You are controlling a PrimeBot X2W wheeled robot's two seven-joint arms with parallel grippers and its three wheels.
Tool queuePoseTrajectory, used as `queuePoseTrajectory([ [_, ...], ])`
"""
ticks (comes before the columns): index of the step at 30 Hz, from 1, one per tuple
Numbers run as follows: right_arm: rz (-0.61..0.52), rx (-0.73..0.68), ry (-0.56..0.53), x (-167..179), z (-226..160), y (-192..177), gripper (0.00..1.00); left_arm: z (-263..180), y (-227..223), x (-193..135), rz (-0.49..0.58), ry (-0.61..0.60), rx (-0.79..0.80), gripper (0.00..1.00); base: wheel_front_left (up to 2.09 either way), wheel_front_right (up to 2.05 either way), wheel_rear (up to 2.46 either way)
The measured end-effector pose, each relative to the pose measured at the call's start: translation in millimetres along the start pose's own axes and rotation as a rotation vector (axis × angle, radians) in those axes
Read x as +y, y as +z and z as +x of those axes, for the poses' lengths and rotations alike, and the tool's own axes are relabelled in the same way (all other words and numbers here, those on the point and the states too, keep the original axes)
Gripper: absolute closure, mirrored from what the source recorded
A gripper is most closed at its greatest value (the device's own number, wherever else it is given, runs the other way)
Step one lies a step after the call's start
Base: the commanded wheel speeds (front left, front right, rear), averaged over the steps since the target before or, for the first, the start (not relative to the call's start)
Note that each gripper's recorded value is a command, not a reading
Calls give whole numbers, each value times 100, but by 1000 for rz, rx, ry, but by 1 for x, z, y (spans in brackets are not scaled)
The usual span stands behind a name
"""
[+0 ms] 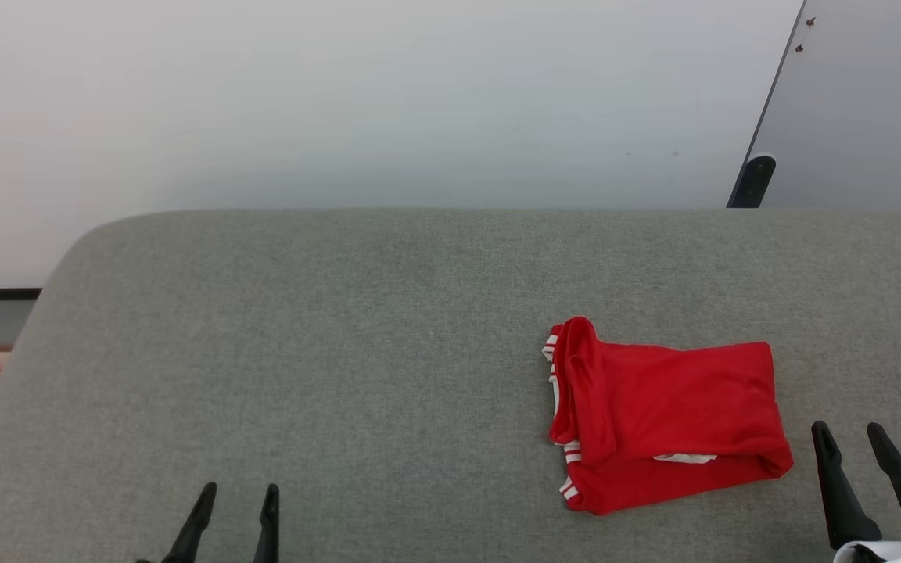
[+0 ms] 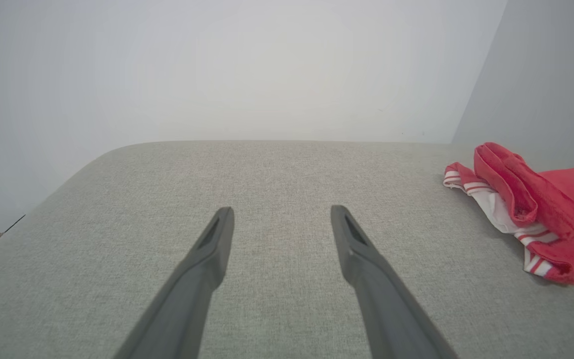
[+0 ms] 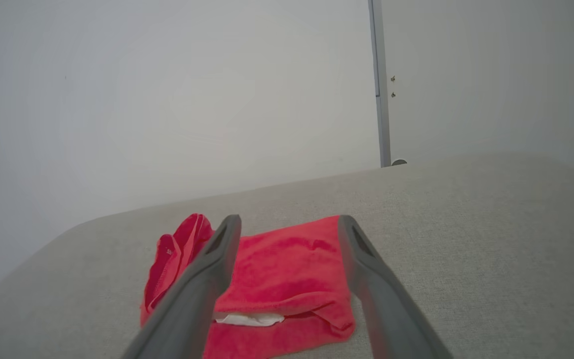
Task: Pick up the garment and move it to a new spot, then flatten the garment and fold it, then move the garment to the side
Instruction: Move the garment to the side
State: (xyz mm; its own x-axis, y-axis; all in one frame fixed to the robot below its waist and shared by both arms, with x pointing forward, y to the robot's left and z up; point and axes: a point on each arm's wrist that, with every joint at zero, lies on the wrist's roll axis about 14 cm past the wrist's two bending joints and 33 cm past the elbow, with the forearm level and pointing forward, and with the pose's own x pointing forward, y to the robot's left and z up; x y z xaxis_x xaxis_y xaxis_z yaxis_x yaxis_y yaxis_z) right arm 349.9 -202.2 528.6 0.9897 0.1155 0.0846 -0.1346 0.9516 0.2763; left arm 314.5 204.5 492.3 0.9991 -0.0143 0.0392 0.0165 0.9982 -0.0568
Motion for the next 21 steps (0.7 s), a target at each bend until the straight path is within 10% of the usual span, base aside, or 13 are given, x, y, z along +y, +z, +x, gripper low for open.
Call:
queuePoseTrajectory([
  [12, -69, 180, 70, 5, 29, -8, 0, 14, 0, -11, -16, -22, -3, 0, 0, 0, 0],
  [21, -124, 650, 28, -34, 58, -43, 0, 45, -5, -28, -29, -66, 8, 0, 0, 0, 0],
])
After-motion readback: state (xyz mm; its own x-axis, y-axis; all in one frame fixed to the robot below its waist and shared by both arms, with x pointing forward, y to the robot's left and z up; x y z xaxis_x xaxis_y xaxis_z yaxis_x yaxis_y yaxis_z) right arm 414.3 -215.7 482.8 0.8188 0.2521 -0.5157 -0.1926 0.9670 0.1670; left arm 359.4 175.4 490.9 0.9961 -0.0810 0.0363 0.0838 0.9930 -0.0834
